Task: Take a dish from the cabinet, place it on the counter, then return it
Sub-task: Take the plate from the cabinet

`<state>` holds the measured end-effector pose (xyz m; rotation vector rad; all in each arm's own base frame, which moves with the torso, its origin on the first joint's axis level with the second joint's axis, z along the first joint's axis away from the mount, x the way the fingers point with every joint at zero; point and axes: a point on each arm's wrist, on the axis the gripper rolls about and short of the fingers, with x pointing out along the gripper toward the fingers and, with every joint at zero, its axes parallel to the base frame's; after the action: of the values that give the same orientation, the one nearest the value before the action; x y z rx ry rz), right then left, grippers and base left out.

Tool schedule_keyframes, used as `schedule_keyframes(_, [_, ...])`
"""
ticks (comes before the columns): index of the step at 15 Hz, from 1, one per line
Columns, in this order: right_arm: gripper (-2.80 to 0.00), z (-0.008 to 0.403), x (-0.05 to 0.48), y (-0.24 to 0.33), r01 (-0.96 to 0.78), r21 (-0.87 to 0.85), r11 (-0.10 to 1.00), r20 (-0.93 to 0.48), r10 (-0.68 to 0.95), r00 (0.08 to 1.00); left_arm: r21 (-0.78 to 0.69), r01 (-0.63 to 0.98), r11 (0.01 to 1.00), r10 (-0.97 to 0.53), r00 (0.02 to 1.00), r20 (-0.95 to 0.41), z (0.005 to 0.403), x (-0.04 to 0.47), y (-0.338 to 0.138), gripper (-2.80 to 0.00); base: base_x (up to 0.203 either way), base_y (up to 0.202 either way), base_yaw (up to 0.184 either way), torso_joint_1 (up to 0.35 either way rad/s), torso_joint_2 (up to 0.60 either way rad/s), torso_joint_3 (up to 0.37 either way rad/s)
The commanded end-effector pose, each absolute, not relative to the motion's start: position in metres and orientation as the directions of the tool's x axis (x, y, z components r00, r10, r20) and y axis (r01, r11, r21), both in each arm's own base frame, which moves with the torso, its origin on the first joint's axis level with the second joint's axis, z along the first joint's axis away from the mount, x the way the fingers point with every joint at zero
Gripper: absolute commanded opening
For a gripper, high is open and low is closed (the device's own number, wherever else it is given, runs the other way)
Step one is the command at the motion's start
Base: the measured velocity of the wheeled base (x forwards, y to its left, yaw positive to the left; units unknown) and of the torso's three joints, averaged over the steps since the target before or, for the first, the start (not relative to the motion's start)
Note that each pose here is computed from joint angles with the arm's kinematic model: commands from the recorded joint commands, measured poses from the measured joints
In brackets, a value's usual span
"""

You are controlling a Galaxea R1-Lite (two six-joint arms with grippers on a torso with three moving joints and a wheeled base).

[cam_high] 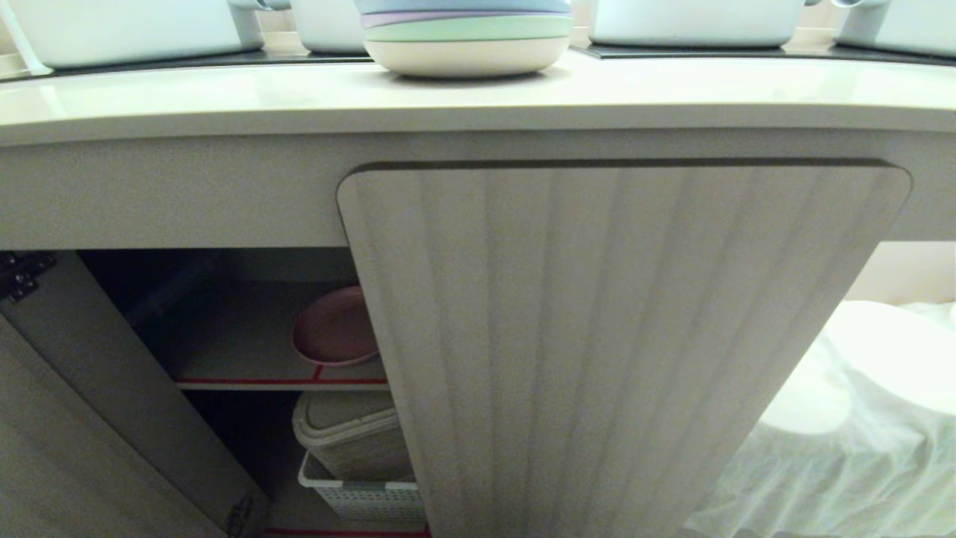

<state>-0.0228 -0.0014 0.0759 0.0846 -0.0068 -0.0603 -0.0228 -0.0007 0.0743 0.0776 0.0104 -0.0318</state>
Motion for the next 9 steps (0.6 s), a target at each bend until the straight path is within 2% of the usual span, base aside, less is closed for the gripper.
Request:
schedule_keyframes(1, [-2.8, 0.076, -0.023, -0.001, 0.06, 0.085, 0.995, 0.005, -0.061, 0.998, 0.1, 0.039, 0.994, -0.036, 0.999, -0.031, 0.074, -0.023, -0.001, -2.8, 0.0, 0.0, 0.0, 0.0, 0.0, 0.0])
schedule_keyframes(5, [-2.8, 0.076, -0.023, -0.001, 0.059, 0.085, 0.995, 0.005, -0.06, 0.998, 0.129, 0.081, 0.988, -0.074, 0.996, -0.055, 0.085, -0.022, -0.002, -2.8, 0.0, 0.0, 0.0, 0.0, 0.0, 0.0])
schedule_keyframes(9, [-2.8, 0.076, -0.023, -0.001, 0.059, 0.085, 0.995, 0.005, -0.06, 0.998, 0.105, 0.162, 0.981, -0.14, 0.972, -0.189, 0.114, -0.007, -0.003, -2.8, 0.0, 0.0, 0.0, 0.0, 0.0, 0.0])
